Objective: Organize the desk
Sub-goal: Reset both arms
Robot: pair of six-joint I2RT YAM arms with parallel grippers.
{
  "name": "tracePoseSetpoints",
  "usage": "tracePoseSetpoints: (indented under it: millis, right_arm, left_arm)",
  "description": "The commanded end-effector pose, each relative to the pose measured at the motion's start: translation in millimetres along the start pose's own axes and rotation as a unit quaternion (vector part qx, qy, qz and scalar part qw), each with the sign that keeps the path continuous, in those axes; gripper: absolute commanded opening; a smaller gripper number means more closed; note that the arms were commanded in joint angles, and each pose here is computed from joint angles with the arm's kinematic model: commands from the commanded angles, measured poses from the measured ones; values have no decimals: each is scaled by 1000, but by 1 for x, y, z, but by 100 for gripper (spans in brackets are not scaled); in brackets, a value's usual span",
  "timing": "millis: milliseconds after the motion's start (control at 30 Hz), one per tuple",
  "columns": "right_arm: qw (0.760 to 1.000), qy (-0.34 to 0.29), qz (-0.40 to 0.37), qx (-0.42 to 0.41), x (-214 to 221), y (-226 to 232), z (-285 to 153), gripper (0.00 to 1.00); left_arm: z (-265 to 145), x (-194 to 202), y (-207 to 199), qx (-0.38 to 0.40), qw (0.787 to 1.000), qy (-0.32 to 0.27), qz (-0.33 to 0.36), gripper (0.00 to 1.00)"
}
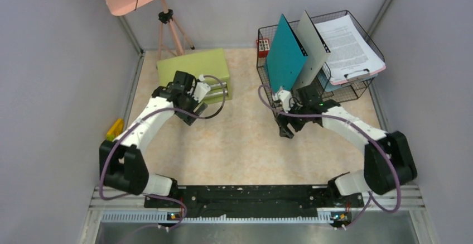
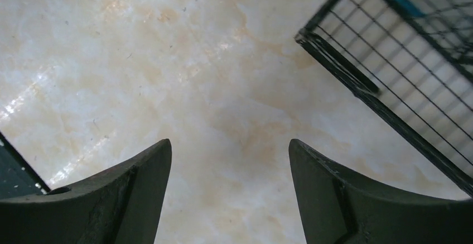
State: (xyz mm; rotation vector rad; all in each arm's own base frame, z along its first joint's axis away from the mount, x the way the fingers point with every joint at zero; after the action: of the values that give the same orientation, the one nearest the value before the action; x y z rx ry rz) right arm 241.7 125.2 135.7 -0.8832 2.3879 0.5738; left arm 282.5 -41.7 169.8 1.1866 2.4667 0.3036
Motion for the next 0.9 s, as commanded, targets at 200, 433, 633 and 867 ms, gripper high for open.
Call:
tracePoseSetpoints:
  millis: [200,433,633,867]
  right_arm:
    - [999,-23,-39,11,-56,-18,76,73]
    - [995,-90,-35,9,-121,-21,82,73]
    - [996,-87,-32,-15,-132,-9,63,73]
    - [986,-148,-54,48,-136,14,-40,95]
  left_arm:
    - [-73,11,-21,4,990,-135,-40,81]
    - [-105,7,-15,-42,975,-206,-70,87]
    - [-110,1,-9,-59,969,-221,-92,93]
    - [-121,-13,11,-109,950,-256,-141,99]
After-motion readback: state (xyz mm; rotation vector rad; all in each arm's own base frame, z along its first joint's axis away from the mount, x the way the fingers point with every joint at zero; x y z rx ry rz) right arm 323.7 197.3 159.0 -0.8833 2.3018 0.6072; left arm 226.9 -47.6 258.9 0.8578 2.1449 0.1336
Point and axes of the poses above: each gripper's point midway between its finger pads, its own z axis out along the fingers, its own y axis along the line the jaws close on, x = y × z, the point moved 6 cm from there along -z, back along the fingers, and after that the axes turned 11 degrees about z, right-handed, at the moved point
